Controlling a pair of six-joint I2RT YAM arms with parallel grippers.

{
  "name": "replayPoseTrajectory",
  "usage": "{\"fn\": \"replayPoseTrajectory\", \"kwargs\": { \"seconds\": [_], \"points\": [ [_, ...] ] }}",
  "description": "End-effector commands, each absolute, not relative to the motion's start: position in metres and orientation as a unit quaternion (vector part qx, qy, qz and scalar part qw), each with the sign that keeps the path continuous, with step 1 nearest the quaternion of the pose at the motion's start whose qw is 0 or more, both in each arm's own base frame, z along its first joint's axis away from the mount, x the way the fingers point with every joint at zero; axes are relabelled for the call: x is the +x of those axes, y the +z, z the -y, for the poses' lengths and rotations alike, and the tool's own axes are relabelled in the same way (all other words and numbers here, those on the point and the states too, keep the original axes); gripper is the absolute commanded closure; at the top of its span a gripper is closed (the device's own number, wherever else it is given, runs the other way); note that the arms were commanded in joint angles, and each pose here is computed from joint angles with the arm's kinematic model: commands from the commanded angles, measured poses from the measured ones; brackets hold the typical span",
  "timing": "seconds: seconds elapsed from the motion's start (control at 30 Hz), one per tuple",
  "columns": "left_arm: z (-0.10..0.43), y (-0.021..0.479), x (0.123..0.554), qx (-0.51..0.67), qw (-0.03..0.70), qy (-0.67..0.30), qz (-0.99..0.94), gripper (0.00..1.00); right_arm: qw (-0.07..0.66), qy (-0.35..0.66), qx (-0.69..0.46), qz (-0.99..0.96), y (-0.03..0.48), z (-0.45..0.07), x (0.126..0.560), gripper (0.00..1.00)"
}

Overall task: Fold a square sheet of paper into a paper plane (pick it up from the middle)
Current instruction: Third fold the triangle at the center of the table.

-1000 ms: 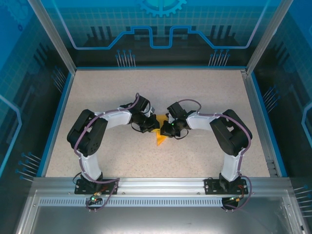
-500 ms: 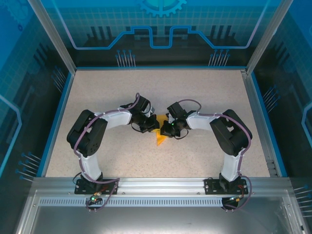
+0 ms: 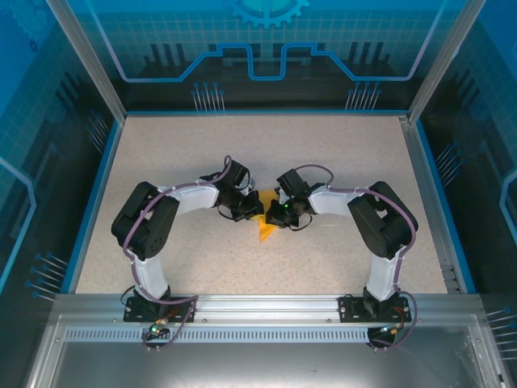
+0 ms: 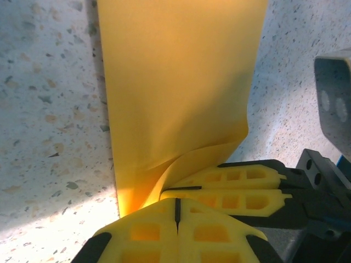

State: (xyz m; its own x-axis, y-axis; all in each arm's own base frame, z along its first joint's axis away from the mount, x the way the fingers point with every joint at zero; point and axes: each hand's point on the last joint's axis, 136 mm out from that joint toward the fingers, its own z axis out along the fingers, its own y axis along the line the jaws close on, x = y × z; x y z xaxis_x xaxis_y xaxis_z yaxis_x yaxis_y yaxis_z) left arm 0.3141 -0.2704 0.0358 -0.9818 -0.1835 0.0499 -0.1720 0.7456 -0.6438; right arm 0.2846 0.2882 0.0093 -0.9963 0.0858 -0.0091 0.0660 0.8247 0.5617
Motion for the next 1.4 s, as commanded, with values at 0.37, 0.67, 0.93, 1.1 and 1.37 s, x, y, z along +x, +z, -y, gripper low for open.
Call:
{"fn": "replayPoseTrajectory", "kwargs": {
  "seconds": [0.37, 0.67, 0.93, 1.1, 1.37],
  "points": [
    [0.262, 0.002, 0.299, -0.106, -0.03, -0.301, -0.947, 0.97, -0.015, 0.236, 0.057, -0.97, -0.021, -0.264, 0.267, 0.91],
    [0.251, -0.014, 0.288, -0.111, -0.042, -0.274, -0.954, 0.97, 0.074, 0.331, -0.001, -0.941, 0.032, -0.285, 0.287, 0.89],
    [0.242, -0.029, 0.276, -0.112, -0.058, -0.256, -0.959, 0.97, 0.064, 0.326, -0.017, -0.943, 0.011, -0.275, 0.274, 0.89],
    [0.239, -0.032, 0.273, -0.111, -0.059, -0.248, -0.961, 0.97, 0.056, 0.316, -0.001, -0.947, -0.001, -0.268, 0.276, 0.89],
    [0.236, -0.034, 0.272, -0.106, -0.06, -0.239, -0.963, 0.97, 0.094, 0.354, -0.004, -0.93, 0.033, -0.274, 0.292, 0.89]
  ]
}}
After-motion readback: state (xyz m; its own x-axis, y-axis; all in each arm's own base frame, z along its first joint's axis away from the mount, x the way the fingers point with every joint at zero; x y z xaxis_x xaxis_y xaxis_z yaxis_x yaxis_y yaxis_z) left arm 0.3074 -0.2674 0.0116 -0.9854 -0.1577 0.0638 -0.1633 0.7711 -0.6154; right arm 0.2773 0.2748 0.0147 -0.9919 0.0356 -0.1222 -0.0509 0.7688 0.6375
